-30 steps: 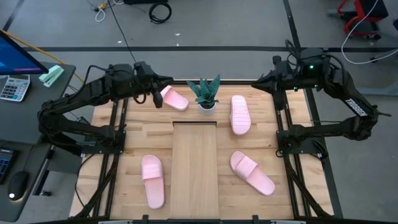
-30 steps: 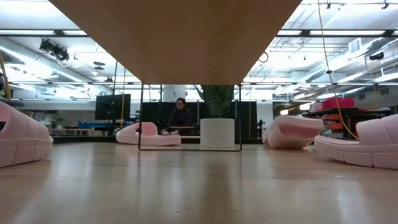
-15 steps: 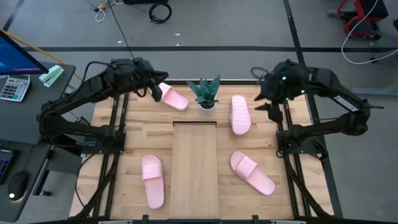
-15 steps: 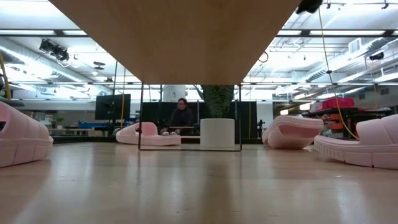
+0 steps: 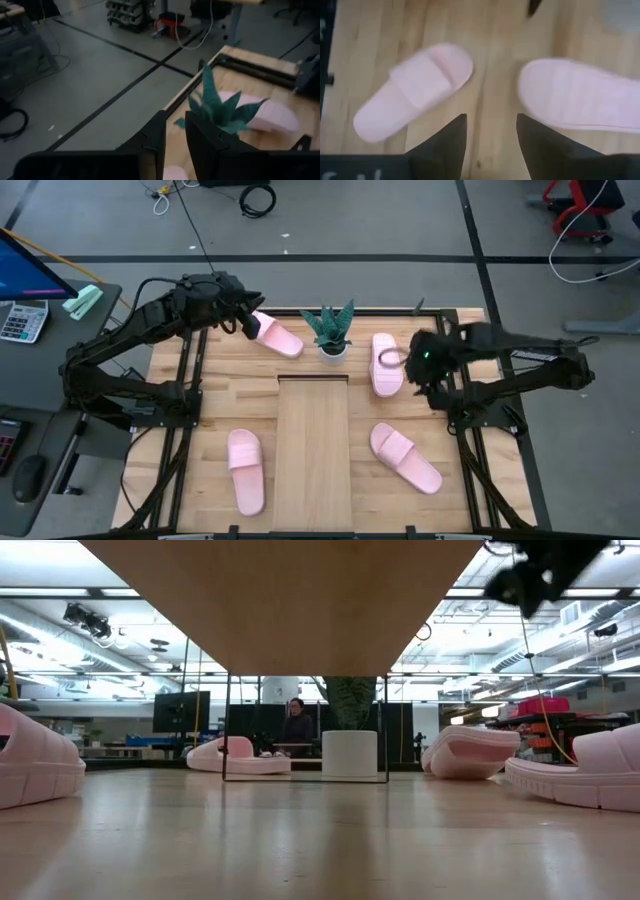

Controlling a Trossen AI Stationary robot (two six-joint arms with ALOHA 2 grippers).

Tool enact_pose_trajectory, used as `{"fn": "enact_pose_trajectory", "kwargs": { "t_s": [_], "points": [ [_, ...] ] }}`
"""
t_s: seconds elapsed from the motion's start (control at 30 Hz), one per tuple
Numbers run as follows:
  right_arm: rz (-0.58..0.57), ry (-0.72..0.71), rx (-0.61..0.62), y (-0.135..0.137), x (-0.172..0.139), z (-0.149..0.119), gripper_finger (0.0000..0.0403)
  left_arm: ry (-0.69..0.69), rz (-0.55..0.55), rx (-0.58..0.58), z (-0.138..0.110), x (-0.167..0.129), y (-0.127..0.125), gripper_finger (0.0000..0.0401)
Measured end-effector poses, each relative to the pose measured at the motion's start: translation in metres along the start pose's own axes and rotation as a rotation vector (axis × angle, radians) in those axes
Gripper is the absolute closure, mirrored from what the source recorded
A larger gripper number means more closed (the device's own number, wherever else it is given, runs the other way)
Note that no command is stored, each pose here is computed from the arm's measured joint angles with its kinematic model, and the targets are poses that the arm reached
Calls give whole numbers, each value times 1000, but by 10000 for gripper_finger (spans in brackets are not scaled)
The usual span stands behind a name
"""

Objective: Pick and place slides into the shelf
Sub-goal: Put the top right pink slide on the shelf

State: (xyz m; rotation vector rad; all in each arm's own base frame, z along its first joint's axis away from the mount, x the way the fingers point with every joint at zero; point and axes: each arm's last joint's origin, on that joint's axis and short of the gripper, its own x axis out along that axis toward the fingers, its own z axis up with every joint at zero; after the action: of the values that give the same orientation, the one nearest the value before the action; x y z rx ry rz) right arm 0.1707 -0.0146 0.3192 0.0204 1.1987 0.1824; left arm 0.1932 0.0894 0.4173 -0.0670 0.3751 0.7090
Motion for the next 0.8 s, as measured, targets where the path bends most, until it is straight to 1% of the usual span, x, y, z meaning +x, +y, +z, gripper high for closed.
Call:
{"fn": "enact_pose_trajectory", "kwargs": {
  "t_s": [0.13, 0.23, 0.3, 0.4, 0.47, 0.57, 0.63, 0.8],
  "points": [
    [-7, 83, 5, 8, 35, -10, 222, 33, 7, 12, -3, 0, 0, 306],
    [-34, 117, -53, 14, 56, -17, 222, 40, 26, 36, -4, 0, 1, 299],
    [-80, 130, -110, 17, 68, -21, 220, 41, 37, 41, -4, 0, 1, 295],
    [-196, 142, -204, 21, 82, -26, 215, 41, 58, 42, -4, 0, 2, 290],
    [-256, 131, -243, 24, 89, -28, 209, 46, 60, 44, -5, 0, 2, 287],
    [-314, 107, -273, 27, 97, -28, 192, 58, 71, 68, -6, 0, 2, 284],
    [-318, 97, -280, 28, 103, -29, 176, 61, 71, 72, -6, 0, 2, 281],
    [-318, 148, -285, 27, 113, -26, 125, 61, 71, 74, -6, 0, 2, 273]
  ]
}}
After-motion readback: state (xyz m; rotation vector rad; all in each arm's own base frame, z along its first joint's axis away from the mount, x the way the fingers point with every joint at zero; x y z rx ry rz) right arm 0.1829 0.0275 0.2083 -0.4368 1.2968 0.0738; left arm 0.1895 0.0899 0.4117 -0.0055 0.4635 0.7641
